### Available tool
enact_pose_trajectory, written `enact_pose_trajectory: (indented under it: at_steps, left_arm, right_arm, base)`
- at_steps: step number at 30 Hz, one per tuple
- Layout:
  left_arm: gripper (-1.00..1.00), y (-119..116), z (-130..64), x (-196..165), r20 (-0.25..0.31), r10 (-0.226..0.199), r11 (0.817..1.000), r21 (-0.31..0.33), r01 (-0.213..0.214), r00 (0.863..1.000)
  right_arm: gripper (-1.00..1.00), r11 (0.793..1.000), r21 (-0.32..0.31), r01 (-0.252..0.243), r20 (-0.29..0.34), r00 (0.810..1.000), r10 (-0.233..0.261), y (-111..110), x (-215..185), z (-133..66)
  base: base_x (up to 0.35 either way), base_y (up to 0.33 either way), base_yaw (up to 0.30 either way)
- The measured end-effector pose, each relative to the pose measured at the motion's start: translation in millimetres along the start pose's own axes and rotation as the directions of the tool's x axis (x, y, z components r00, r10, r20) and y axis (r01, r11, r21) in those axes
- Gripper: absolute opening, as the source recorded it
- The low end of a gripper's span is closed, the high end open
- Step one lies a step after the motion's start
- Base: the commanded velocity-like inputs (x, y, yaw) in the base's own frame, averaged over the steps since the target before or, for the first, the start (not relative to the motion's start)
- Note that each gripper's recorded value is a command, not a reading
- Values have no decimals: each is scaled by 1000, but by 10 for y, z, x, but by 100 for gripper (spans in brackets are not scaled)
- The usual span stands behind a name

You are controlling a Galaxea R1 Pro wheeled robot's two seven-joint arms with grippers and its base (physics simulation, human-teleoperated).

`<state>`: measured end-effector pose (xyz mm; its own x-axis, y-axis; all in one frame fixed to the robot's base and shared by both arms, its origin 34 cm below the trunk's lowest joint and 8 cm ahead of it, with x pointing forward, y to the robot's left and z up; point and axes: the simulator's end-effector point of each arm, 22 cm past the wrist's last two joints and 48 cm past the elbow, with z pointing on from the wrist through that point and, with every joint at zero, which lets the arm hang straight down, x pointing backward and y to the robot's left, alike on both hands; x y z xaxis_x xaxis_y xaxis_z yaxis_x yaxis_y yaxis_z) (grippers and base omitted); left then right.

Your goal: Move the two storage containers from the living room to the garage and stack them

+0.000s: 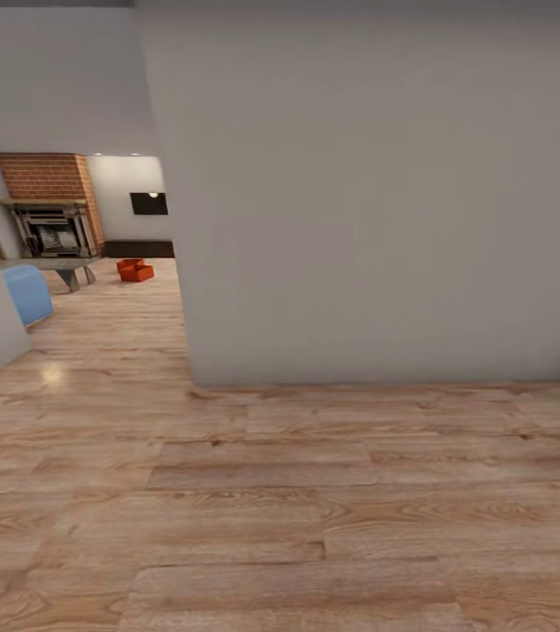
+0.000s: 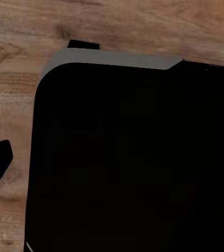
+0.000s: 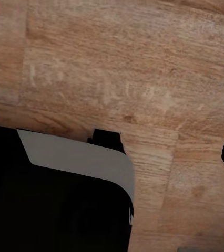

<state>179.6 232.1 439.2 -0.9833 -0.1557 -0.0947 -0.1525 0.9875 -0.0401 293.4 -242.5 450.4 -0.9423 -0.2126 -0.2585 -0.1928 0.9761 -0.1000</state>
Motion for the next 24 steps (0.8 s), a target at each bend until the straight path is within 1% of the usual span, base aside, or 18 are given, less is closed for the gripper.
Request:
enact_pose_trajectory:
  at_steps: [4, 7, 24]
  left_arm:
    - [100, -1, 0, 0, 0, 0, 1000, 0, 0, 1000]
    - [100, -1, 0, 0, 0, 0, 1000, 0, 0, 1000]
    - [100, -3, 0, 1, 0, 1, 1000, 1, -1, 1000]
  right_arm:
    - [100, 1000, -1, -1, 1, 1000, 1, 3, -1, 0]
    - [100, 1000, -1, 2, 1, 1000, -2, -1, -2, 0]
    - [100, 1000, -3, 7, 2, 1000, -7, -2, -3, 1]
  base:
    - [322, 0, 6]
    - [322, 0, 135]
    - [322, 0, 260]
